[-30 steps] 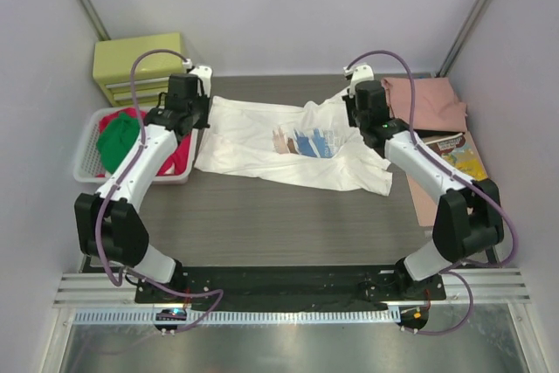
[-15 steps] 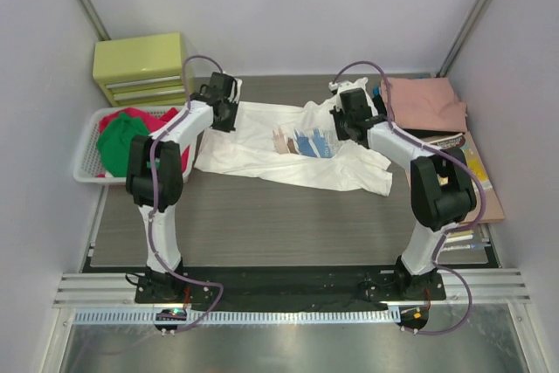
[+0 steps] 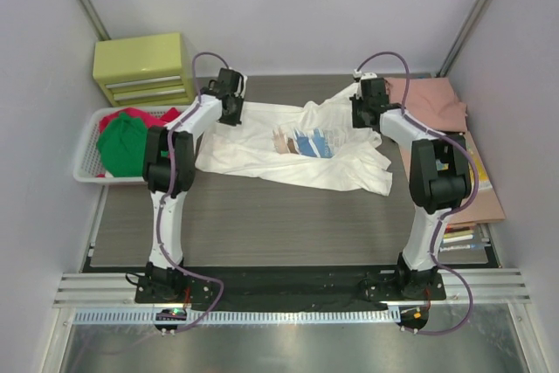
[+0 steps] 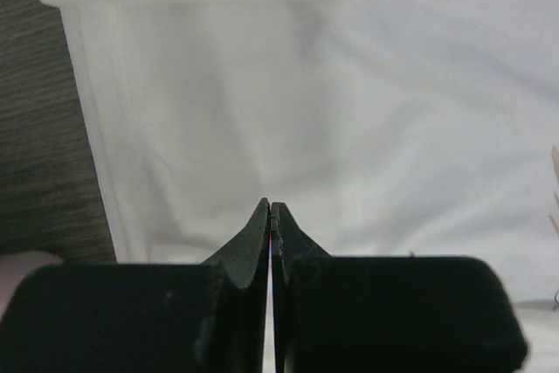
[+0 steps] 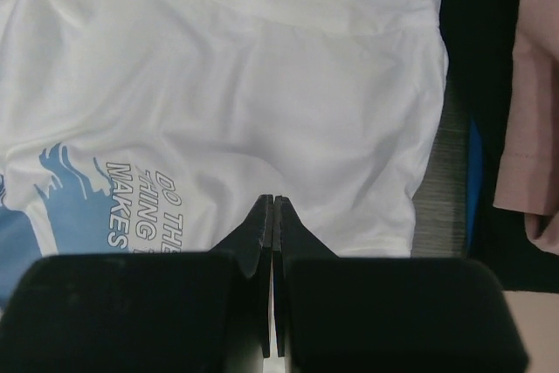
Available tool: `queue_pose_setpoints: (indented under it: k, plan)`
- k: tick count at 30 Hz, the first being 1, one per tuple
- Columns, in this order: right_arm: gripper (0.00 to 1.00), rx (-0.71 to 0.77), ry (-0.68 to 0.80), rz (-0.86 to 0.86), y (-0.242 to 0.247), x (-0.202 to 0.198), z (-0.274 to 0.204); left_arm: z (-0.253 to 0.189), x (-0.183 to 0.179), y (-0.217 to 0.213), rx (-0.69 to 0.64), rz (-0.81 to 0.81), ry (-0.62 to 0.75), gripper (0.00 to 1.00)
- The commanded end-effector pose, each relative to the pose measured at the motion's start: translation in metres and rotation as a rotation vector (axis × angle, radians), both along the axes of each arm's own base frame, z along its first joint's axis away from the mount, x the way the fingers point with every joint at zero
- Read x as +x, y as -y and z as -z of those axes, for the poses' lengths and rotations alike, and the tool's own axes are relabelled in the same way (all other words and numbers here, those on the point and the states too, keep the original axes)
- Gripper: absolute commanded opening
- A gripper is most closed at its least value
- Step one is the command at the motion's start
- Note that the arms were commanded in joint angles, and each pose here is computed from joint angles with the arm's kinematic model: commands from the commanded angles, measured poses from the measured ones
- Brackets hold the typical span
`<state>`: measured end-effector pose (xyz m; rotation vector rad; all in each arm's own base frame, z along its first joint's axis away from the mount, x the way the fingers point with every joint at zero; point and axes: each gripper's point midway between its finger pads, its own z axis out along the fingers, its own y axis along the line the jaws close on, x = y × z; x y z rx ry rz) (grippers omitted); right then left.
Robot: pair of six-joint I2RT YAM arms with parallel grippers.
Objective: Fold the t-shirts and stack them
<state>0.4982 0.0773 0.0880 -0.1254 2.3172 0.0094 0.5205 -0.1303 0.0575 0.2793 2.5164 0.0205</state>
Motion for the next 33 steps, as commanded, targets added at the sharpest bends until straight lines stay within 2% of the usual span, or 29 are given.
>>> queue_pose_setpoints:
  k: [1, 8, 13, 18, 28, 33]
  plan:
    - [0.01, 0.044, -0.021, 0.0, -0.012, 0.013, 0.011, 0.015, 0.025, 0.003, -0.01, -0.024, 0.002, 0.0]
    - [0.01, 0.045, -0.069, 0.011, -0.007, 0.009, 0.028, 0.026, 0.041, -0.013, -0.07, -0.104, -0.04, 0.0]
    - [0.01, 0.059, -0.099, 0.071, 0.013, 0.006, 0.038, 0.032, 0.041, -0.057, -0.091, -0.19, -0.078, 0.0]
    - [0.01, 0.058, -0.09, 0.129, 0.033, 0.007, 0.036, 0.02, 0.043, -0.088, -0.112, -0.256, -0.054, 0.0]
    - [0.01, 0.032, -0.093, 0.16, 0.058, 0.009, 0.044, 0.014, 0.043, -0.081, -0.175, -0.231, -0.06, 0.0]
    - [0.01, 0.015, 0.014, 0.135, 0.057, 0.019, 0.02, 0.007, 0.045, -0.076, -0.16, -0.166, -0.029, 0.0]
